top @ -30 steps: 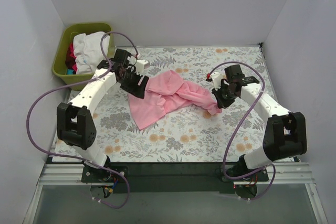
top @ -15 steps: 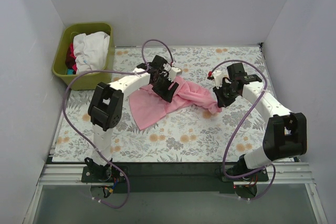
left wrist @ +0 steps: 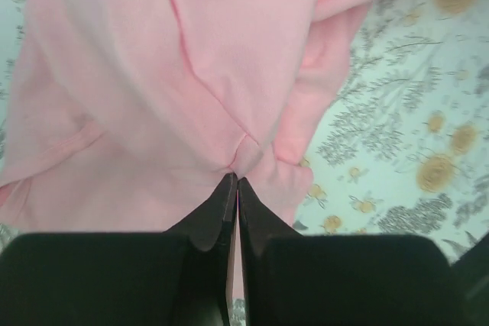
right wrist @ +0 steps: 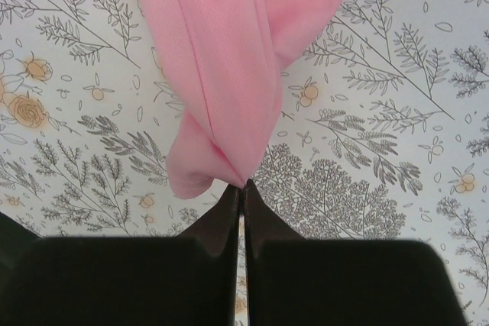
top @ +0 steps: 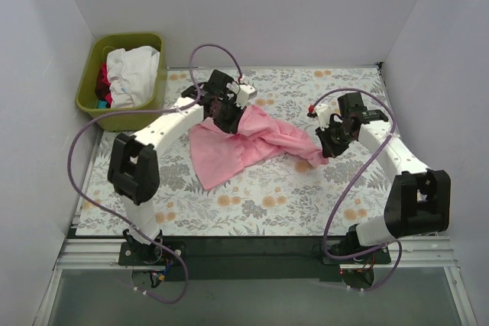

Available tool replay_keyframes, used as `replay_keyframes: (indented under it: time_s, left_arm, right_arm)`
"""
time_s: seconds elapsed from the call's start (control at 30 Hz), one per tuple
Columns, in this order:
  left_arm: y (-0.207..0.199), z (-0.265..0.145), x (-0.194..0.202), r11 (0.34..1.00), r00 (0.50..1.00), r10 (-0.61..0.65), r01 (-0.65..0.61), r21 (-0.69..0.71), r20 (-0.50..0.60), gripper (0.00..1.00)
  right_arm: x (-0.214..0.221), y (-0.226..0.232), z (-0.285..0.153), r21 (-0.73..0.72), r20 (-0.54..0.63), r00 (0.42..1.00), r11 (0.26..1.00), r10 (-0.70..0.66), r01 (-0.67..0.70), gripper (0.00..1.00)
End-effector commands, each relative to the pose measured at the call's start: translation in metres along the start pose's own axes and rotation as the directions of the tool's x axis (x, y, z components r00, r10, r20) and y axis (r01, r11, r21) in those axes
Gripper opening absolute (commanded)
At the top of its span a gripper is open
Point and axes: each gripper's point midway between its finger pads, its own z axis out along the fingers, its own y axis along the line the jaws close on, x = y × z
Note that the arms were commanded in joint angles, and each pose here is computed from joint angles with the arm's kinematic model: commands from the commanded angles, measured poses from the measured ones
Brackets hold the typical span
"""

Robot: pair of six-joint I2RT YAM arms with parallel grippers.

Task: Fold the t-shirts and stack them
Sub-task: Flatten the tshirt out

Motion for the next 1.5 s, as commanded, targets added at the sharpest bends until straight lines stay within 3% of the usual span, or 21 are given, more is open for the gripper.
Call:
replay_keyframes:
  time_s: [0.0,0.17,0.3,0.43,0.63,0.67,0.7,0.77,0.8,0.83,0.9,1.13,1.47]
  left_arm:
    - [-0.028,-0.079,-0.011,0.998,0.993,-0.022,0.015,0.065,0.117,0.00]
    - [-0.025,-0.125,-0.001,0.985,0.977,-0.143,0.125,0.120,0.159,0.00]
    - [0.046,-0.138,0.007,0.953,0.931,-0.303,0.301,0.043,0.203,0.00]
    - [0.085,-0.104,0.009,0.912,0.897,-0.410,0.409,0.044,0.168,0.00]
    - [0.144,-0.060,-0.013,0.851,0.842,-0.515,0.524,-0.016,0.162,0.00]
    - [0.152,-0.053,-0.013,0.843,0.837,-0.530,0.537,-0.019,0.134,0.06]
    - [0.151,-0.055,-0.016,0.848,0.842,-0.525,0.530,-0.009,0.128,0.26]
    - [0.146,-0.057,-0.008,0.861,0.856,-0.507,0.509,0.002,0.102,0.41]
    - [0.141,-0.072,-0.012,0.872,0.865,-0.486,0.490,0.000,0.129,0.47]
    - [0.139,-0.076,-0.008,0.876,0.869,-0.477,0.482,-0.012,0.133,0.55]
    - [0.127,-0.083,0.010,0.882,0.878,-0.465,0.471,-0.029,0.116,0.57]
    - [0.098,-0.073,0.070,0.867,0.867,-0.498,0.498,-0.031,0.004,0.57]
    - [0.091,-0.066,0.085,0.850,0.849,-0.527,0.527,-0.011,-0.039,0.57]
  right_arm:
    - [0.012,0.001,-0.021,0.020,0.002,0.999,0.999,-0.049,0.049,0.01]
    - [0.030,-0.006,-0.033,0.059,-0.016,0.994,0.992,-0.108,0.109,0.01]
    - [0.029,-0.009,-0.025,0.027,-0.022,0.994,0.994,-0.106,0.107,0.01]
    - [0.008,-0.011,-0.005,-0.074,-0.012,0.999,0.996,-0.053,0.052,0.01]
    - [-0.025,-0.036,0.017,-0.101,-0.015,1.000,0.995,-0.015,0.014,0.01]
    - [-0.024,-0.039,0.018,-0.091,-0.025,1.000,0.996,-0.017,0.014,0.01]
    - [-0.022,-0.040,0.019,-0.087,-0.035,0.999,0.996,-0.015,0.012,0.10]
    - [-0.017,-0.040,0.014,-0.074,-0.040,0.999,0.997,-0.027,0.024,0.24]
    - [-0.007,-0.035,0.016,-0.085,-0.056,0.998,0.996,-0.024,0.019,0.38]
    - [-0.005,-0.033,0.011,-0.078,-0.048,0.998,0.997,-0.032,0.028,0.43]
    - [0.002,-0.029,0.007,-0.073,-0.051,0.998,0.997,-0.037,0.033,0.51]
    - [0.009,-0.020,0.001,-0.118,-0.044,0.999,0.993,-0.006,0.000,0.52]
    - [0.015,0.015,-0.014,-0.364,-0.118,0.990,0.924,0.078,-0.116,0.52]
